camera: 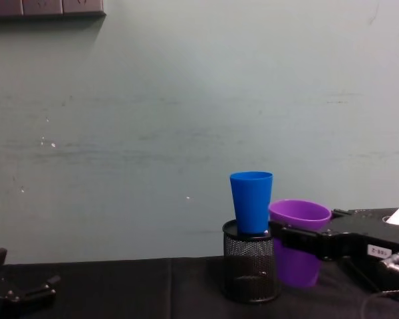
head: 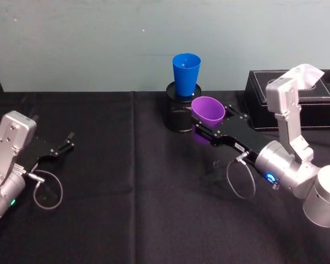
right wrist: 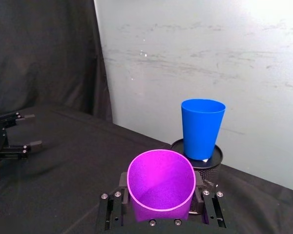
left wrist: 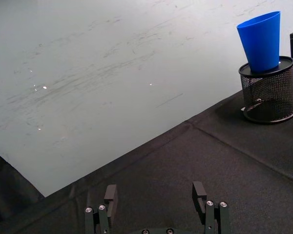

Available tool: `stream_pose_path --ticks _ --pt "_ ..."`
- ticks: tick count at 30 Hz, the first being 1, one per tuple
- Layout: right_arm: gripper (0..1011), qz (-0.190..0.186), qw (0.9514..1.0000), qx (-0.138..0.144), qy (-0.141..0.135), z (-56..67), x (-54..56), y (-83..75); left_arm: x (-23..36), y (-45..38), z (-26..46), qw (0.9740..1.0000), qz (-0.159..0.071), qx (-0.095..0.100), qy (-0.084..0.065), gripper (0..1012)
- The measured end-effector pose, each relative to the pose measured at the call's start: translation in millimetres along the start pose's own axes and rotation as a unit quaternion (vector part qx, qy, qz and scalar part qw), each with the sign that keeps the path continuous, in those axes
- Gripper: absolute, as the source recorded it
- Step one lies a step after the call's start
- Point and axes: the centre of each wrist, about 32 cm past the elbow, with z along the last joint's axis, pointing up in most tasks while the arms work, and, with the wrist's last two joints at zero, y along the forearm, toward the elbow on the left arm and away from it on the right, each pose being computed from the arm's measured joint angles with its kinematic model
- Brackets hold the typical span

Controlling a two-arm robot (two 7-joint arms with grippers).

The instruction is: Pick up one cup with a gripper and tap it against the other cup.

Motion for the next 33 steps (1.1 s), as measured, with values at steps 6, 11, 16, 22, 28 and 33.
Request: stream_pose_path --ticks 6,11,16,22,28,33 --pt "735 0.0 0.9999 -0.013 0.01 -2.0 2.5 13.8 0.0 0.0 0.0 1.0 0.0 0.0 0.0 1000" --pt "735 -0.005 0.9997 -0.018 0.018 1.6 3.6 26.3 0.0 0.0 0.0 1.0 0.0 0.0 0.0 1000" --pt "735 -0.016 0.9994 -0.024 0.02 7.6 7.7 43.0 0.0 0.0 0.0 1.0 0.0 0.0 0.0 1000" --pt "735 -0.024 0.9989 -0.032 0.026 12.8 13.6 58.5 0.0 0.0 0.0 1.0 0.0 0.0 0.0 1000" --pt "735 -0.029 0.9985 -0.038 0.025 18.4 17.4 72.6 0.0 0.0 0.0 1.0 0.0 0.0 0.0 1000" --pt "735 -0.031 0.9984 -0.042 0.023 20.6 19.2 79.8 0.0 0.0 0.0 1.0 0.0 0.0 0.0 1000"
